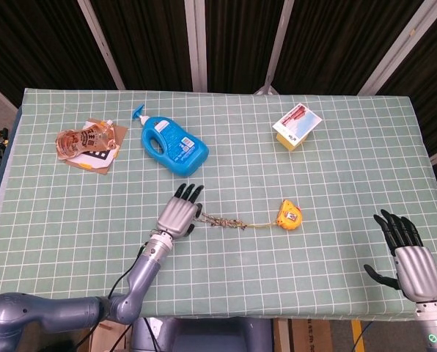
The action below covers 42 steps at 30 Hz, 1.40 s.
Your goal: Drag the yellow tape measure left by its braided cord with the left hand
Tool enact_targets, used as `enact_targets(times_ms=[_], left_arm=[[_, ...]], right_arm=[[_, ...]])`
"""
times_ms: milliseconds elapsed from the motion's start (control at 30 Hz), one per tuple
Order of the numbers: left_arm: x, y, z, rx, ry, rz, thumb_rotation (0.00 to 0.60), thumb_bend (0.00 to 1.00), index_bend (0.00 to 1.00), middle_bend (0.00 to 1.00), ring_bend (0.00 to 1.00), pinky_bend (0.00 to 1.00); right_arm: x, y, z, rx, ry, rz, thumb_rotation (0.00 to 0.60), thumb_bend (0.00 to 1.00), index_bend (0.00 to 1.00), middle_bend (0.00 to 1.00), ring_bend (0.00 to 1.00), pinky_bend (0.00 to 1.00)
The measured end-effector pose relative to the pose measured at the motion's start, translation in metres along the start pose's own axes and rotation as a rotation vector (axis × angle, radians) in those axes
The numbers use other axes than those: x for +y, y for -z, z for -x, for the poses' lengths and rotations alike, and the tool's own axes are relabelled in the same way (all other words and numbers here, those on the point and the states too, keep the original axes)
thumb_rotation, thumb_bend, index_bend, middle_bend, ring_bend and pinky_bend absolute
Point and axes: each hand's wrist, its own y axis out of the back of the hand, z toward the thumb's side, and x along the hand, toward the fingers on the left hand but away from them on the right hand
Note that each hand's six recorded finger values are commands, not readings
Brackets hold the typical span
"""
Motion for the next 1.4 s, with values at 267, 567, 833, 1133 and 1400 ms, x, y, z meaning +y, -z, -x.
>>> enact_targets(times_ms=[267,567,833,1133,1400], left_arm=[[-0.004,-0.002,-0.005,0.009,-0.002,-0.002,0.6,0.46,0.51,0.03,0.0,0.0],[-0.007,-0.001,-0.007,0.016,0.002,-0.002,0.6,0.47,0.54,0.03,0.0,0.0],[-0.008,-0.001,-0.006,0.018,-0.008,-0.013,0.6,0.49,0.59,0.05,0.0,0.0],[0.004,0.01,-0.003,0.032,-0.049,-0.016,0.6,0.5,0.59,0.06,0.0,0.0],[0.023,0.027,0.006,0.007,-0.123,-0.111,0.6,0.51,0.59,0.06,0.0,0.0]], right_arm=[[0.0,0.0,0.0,-0.002,-0.002,0.002,0.6,0.22,0.0,0.0,0.0,0.0],[0.0,0.0,0.0,-0.001,-0.001,0.002,0.6,0.22,0.0,0.0,0.0,0.0],[0.001,0.0,-0.001,0.001,0.002,-0.001,0.6,0.22,0.0,0.0,0.0,0.0],[0.001,0.0,-0.001,0.001,0.004,-0.004,0.6,0.22,0.0,0.0,0.0,0.0],[0.001,-0.001,-0.001,0.003,0.006,-0.009,0.6,0.22,0.0,0.0,0.0,0.0]])
